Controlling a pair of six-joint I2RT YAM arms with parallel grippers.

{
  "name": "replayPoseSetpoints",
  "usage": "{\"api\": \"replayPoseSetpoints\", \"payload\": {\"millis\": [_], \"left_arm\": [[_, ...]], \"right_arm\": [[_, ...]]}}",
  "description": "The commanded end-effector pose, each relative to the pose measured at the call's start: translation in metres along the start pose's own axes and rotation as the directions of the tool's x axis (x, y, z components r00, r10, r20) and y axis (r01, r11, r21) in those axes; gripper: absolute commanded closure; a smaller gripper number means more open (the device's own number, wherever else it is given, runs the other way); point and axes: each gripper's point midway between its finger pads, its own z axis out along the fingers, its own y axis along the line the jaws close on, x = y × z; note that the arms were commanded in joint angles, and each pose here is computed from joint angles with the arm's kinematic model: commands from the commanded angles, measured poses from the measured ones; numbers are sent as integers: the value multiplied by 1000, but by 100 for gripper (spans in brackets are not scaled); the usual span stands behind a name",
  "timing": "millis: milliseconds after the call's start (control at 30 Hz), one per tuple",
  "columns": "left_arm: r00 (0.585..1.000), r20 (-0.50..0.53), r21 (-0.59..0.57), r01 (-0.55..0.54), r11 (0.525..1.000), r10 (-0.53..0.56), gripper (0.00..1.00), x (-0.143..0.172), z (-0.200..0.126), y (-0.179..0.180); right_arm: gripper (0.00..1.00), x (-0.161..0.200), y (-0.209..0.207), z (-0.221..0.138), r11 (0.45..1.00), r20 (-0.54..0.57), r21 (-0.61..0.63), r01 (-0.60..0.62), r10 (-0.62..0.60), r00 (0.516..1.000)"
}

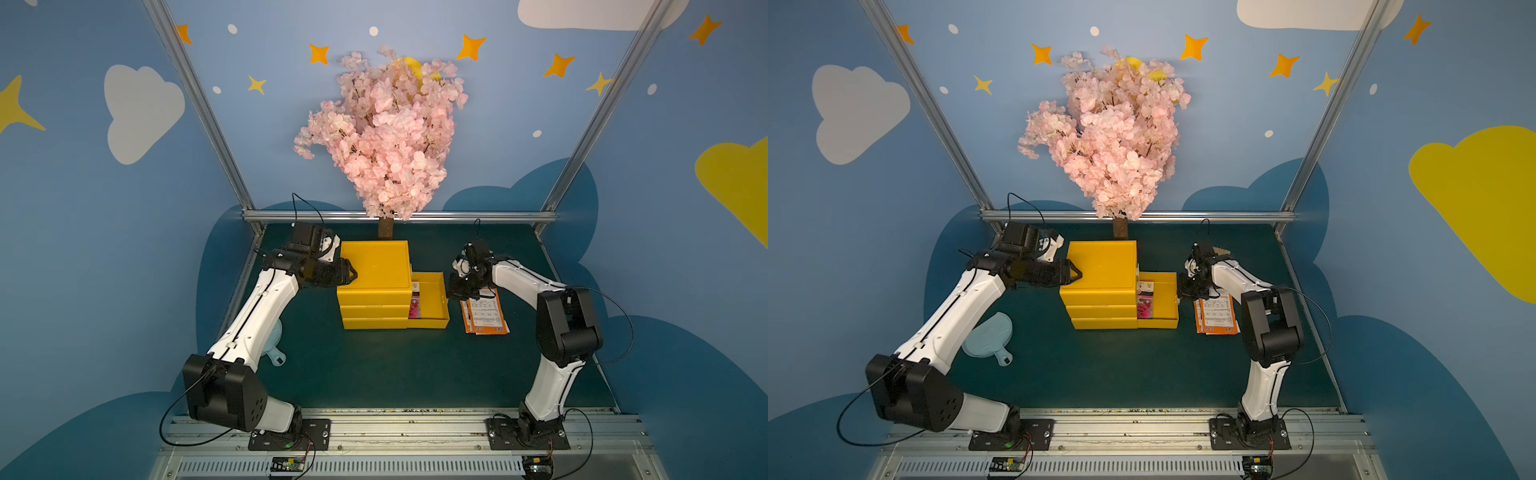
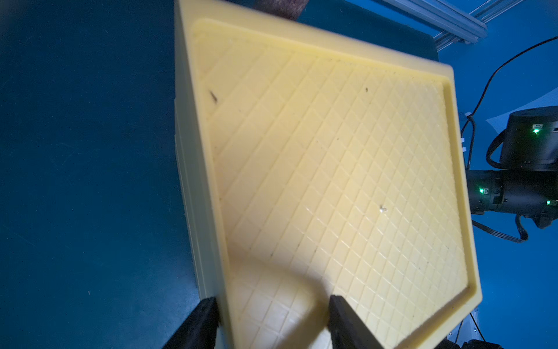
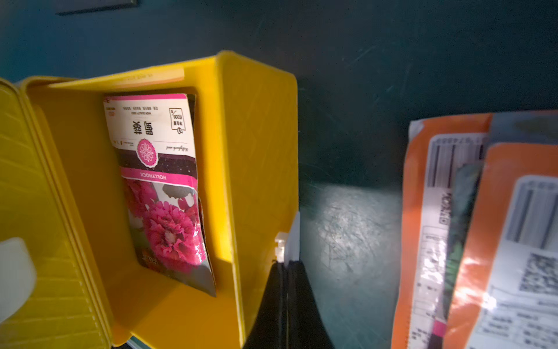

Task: Take the seed bags out of the drawer
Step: Open the drawer in the storage box.

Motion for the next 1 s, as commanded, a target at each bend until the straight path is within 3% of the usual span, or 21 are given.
{"api": "replayPoseSetpoints", "payload": {"millis": [0, 400, 500, 633, 967], "left_arm": [[990, -134, -39, 31, 999, -36, 40, 30, 25, 16], [990, -135, -36, 31, 999, -36, 40, 31, 25, 15], [991, -132, -35, 30, 999, -34, 40, 30, 25, 14], [991, -132, -36, 31, 999, -36, 40, 30, 25, 15], [991, -128, -33, 33, 999, -37, 40, 31, 27, 15]], "right_arm": [[100, -5, 4, -18, 1000, 34, -18, 15, -14, 999], [99, -12, -6, -19, 1000, 50, 9, 4, -5, 999], [76, -14, -7, -26, 1000, 70, 18, 9, -10, 997], [64, -16, -6, -40, 999, 102, 41, 18, -22, 995], [68, -13, 33, -68, 995, 158, 25, 96, -99, 983]]}}
